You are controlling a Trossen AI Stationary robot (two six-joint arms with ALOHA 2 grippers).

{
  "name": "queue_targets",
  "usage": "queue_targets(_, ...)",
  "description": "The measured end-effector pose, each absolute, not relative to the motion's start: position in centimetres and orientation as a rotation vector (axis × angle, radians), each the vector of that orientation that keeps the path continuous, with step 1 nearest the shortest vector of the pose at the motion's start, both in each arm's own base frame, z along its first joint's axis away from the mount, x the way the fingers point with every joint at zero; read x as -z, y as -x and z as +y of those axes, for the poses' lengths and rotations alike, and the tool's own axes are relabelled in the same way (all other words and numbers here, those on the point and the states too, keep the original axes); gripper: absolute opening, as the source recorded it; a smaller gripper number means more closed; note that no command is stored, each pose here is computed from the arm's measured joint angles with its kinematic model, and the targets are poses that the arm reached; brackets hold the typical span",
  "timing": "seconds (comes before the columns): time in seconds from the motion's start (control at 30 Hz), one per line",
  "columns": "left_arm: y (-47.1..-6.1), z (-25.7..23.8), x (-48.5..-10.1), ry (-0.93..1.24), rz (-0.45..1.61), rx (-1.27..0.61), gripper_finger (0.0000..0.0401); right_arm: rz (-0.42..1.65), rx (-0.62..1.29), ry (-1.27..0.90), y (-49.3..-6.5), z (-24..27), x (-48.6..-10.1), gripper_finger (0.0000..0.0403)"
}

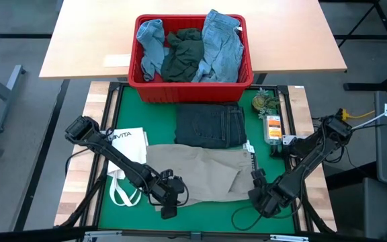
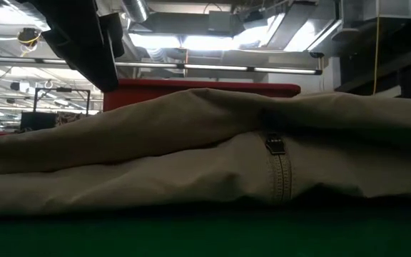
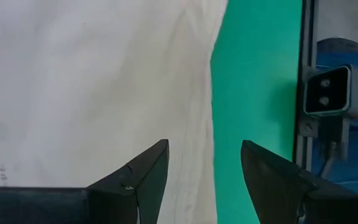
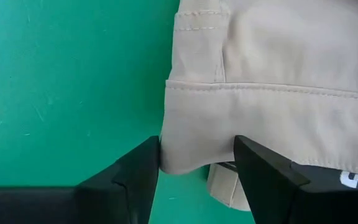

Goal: Fold laundry
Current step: Fold the brown shorts

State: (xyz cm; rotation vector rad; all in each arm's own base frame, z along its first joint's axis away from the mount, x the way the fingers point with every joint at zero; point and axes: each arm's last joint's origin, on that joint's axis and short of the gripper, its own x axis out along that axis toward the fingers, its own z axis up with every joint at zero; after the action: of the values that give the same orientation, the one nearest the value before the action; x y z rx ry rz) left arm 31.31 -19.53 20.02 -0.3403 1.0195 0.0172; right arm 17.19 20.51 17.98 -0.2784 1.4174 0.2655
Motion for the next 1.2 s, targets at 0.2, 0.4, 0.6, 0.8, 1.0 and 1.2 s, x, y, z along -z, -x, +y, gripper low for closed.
queue_targets(0.2,-30.8,-20.4,-20.0,0.328,1.027,0.010,0.0195,1.410,-0.259,0.281,-17.2,20.5,-18.0,0.0130)
queue_targets(0.4,-30.0,-20.8,-19.2,0.286,1.030,-0.008,0.0195,1.407,-0.257,0.283,-17.2,20.5,-18.0,0.0023)
queue_targets(0.6,-28.7,-21.0,-17.7,0.247,1.075,-0.010,0.0195,1.404,-0.260,0.289,-17.2,20.5,-18.0,0.0032)
queue_targets(0.8,-27.7,-20.8,-16.5,0.202,1.095,-0.036,0.0195,1.403,-0.259,0.290,-17.2,20.5,-18.0,0.0012)
queue_targets(1.0,-28.0,-20.4,-16.5,0.181,1.060,-0.087,0.0166,1.404,-0.236,0.266,-17.3,20.5,-18.0,0.0019)
queue_targets(1.2,-28.0,-20.7,-16.5,0.219,1.088,-0.028,0.0123,1.406,-0.221,0.249,-17.2,20.5,-18.0,0.0007)
